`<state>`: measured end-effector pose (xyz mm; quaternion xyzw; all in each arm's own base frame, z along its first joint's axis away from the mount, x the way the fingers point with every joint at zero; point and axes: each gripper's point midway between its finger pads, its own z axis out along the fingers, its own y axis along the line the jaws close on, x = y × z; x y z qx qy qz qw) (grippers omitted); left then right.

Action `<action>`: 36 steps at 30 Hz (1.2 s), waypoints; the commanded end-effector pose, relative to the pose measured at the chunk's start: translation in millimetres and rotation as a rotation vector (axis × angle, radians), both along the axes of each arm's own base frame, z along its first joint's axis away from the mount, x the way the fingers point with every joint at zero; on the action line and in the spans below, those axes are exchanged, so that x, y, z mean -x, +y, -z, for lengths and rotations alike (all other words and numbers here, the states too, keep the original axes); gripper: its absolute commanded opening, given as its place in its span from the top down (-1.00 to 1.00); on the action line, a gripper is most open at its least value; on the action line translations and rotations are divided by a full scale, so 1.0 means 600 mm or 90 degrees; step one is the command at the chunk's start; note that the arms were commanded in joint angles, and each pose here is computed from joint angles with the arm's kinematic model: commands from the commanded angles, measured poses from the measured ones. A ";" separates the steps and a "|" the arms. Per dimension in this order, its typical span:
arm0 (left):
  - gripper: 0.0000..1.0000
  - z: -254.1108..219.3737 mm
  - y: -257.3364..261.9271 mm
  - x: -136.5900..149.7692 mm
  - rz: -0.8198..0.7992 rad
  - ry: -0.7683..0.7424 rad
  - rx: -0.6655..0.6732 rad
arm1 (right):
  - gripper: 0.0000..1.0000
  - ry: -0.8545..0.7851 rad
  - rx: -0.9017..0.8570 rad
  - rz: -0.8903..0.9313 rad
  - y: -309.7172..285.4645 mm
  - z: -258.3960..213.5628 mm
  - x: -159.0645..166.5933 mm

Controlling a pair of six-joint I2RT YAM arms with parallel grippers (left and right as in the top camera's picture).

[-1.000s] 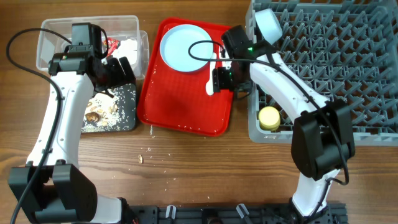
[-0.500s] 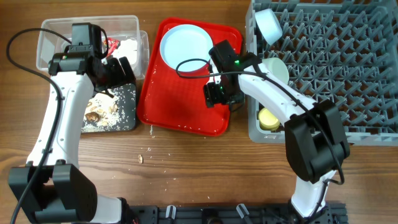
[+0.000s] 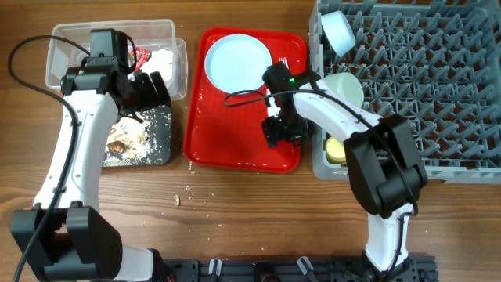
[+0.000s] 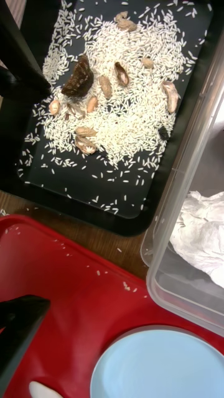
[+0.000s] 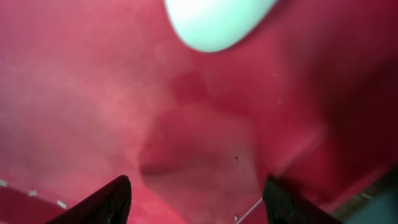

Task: Sort waste into correct bins and load items into the dishwasher rack
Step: 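Grasp the light-blue plate rim with the right gripper and lift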

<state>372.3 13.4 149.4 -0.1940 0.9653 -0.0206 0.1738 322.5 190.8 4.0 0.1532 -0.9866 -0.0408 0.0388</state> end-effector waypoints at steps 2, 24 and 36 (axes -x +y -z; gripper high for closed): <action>-1.00 -0.011 0.004 -0.003 -0.002 -0.012 -0.004 | -0.40 -0.002 0.074 0.017 -0.061 0.009 -0.010; -1.00 -0.011 0.004 -0.003 -0.002 -0.012 -0.004 | -0.07 -0.239 -0.159 0.357 0.070 -0.033 -0.281; -1.00 -0.011 0.004 -0.003 -0.003 -0.012 -0.004 | 0.92 -0.176 -0.200 0.380 0.096 0.009 -0.269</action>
